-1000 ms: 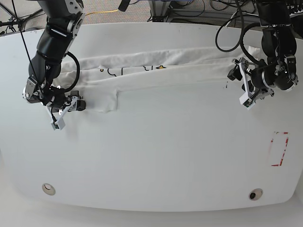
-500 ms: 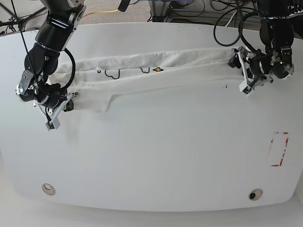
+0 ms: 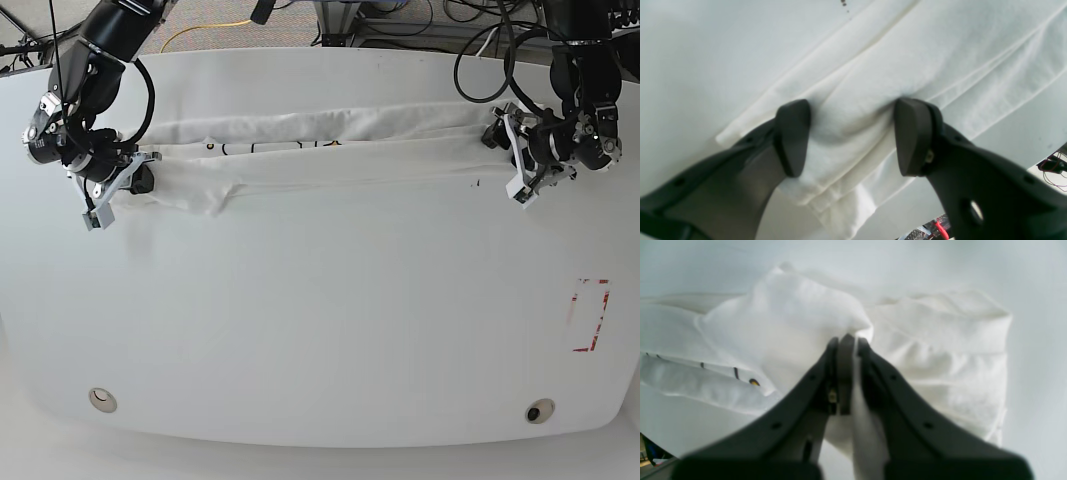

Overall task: Fold the T-shirt properly
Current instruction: 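Grasp the folded strip ends with both grippers and fold them inward, then pinch the strip end with the left gripper and tuck it under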

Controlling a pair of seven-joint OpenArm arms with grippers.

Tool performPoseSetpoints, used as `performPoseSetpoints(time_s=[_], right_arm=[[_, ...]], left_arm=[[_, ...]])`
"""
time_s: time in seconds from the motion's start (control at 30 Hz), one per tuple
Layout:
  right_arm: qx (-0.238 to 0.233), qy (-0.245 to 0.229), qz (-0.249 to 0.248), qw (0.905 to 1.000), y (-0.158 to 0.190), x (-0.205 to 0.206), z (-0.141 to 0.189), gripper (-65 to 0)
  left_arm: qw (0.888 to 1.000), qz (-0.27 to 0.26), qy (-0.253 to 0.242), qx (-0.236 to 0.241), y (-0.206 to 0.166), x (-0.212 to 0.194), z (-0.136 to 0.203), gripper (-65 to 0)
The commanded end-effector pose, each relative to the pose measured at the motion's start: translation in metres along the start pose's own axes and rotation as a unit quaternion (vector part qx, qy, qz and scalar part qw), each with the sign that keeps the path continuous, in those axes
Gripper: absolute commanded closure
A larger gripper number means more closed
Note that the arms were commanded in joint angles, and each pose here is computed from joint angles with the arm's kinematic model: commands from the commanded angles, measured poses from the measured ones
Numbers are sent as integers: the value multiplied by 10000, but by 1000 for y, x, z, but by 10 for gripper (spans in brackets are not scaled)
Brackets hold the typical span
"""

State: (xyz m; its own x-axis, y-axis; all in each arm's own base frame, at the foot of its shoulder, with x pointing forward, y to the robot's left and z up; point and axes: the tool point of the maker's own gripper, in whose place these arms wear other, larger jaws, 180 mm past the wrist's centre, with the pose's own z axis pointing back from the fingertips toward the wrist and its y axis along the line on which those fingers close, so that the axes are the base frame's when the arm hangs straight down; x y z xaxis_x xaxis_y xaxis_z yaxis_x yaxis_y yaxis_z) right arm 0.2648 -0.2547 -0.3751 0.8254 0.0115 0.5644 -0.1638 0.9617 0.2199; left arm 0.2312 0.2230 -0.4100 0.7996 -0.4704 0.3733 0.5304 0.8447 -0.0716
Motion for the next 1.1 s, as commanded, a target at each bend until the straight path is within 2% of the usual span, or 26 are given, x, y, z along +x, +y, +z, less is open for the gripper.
performPoseSetpoints(time_s=[0.0,0.1,0.2,0.3,0.37,0.5,0.63,0.77,0.87,0.9,0.97,1.07], right_arm=[[-104,-242,53,9996,-7,11,9,-75],[-150,-376,15,9992,-11,14,11,-200],[-199,-479,14,9987,-14,17,14,-368],[-416,-659,-122,9969,-31,20,26,-472],[-547,-775,-239,9952,-41,21,36,-504],[-555,-1067,-133,9927,-37,35,54,-499],[-92,-1230,-15,9924,-4,38,55,-452],[310,-1410,106,9895,27,40,56,-309],[545,-1249,83,9906,42,31,41,-160],[560,-1148,41,9918,44,26,35,-101],[489,-955,10,9942,43,18,25,-27],[355,-692,-86,9969,37,4,10,-14]], left_arm=[[9999,-58,95,113,7,-3,4,-372],[9999,-68,86,120,7,-2,5,-372],[9998,-75,97,127,7,-2,5,-372],[9998,-78,84,134,8,0,5,-372],[9998,-100,5,167,11,7,7,-372],[9997,-113,-40,193,13,11,8,-372],[9993,-155,-192,275,19,26,13,-372],[9993,-151,-179,293,21,28,13,-372],[9989,-181,-277,338,25,38,16,-372],[9988,-178,-302,350,26,40,17,-372],[9986,-180,-334,370,28,43,17,-372],[9985,-203,-347,382,28,45,19,-372]])
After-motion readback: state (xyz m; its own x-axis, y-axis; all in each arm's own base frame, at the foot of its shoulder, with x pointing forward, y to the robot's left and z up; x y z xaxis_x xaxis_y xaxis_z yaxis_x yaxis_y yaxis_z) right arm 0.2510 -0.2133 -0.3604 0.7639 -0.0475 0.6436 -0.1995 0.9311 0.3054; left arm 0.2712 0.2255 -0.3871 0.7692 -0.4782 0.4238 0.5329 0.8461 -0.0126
